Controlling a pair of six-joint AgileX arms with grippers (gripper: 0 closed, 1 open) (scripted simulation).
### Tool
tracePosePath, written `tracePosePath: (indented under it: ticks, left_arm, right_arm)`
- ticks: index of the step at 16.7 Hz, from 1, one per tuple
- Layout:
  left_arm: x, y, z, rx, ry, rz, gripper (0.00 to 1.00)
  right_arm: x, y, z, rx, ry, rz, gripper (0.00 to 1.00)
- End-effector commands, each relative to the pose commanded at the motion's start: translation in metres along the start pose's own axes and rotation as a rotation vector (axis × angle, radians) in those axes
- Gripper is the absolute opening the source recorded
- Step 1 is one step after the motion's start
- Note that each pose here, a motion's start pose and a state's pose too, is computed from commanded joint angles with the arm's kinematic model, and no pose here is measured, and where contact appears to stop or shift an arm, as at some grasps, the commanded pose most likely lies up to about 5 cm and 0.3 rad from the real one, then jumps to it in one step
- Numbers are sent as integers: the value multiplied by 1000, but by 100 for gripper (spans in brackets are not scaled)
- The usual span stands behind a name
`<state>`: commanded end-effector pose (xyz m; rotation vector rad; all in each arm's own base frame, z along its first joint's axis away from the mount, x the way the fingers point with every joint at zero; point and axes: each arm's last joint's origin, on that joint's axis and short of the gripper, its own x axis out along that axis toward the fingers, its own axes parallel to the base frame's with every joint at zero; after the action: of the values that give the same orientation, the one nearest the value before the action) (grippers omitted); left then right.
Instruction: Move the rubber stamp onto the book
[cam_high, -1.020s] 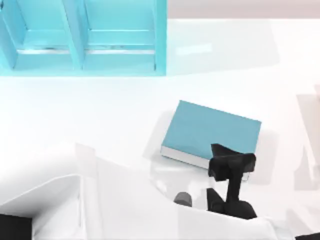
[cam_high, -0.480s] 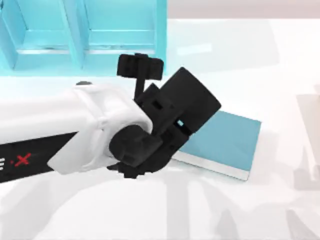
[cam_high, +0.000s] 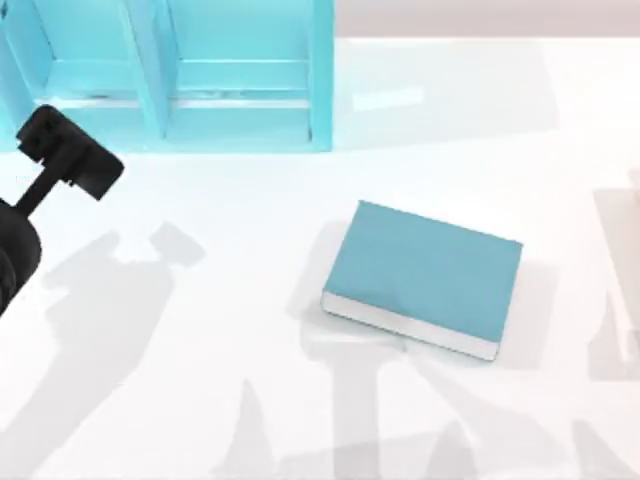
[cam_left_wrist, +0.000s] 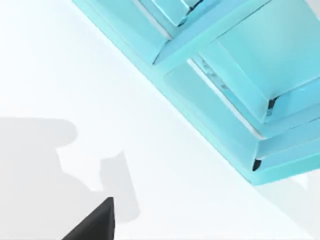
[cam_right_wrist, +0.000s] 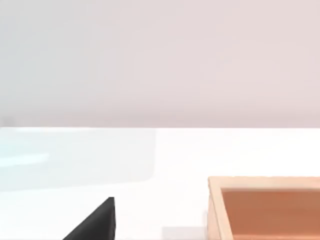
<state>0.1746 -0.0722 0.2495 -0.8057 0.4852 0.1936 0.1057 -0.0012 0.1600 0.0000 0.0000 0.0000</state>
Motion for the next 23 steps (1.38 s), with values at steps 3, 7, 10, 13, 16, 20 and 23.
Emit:
tracePosePath:
  ticks: [3,7,10,13,16,20,23]
  left_arm:
    - [-18,48,4,266,-104,-111,100]
    - [-25,97,-9,567,-295,-185,100]
    - [-22,119,-19,724,-418,-197,100]
    - [-18,129,-24,799,-479,-194,100]
    - [-18,130,-25,806,-485,-194,100]
    - [-18,130,-25,806,-485,-194,100]
    - [-18,130,-25,806,-485,-194,100]
  right_arm:
    - [0,0,0,0,0,0,100]
    - [0,0,0,0,0,0,100]
    - [0,0,0,0,0,0,100]
    - [0,0,0,0,0,0,100]
    - [0,0,0,0,0,0,100]
    - [0,0,0,0,0,0,100]
    - [0,-2,11,-17,49,-24,100]
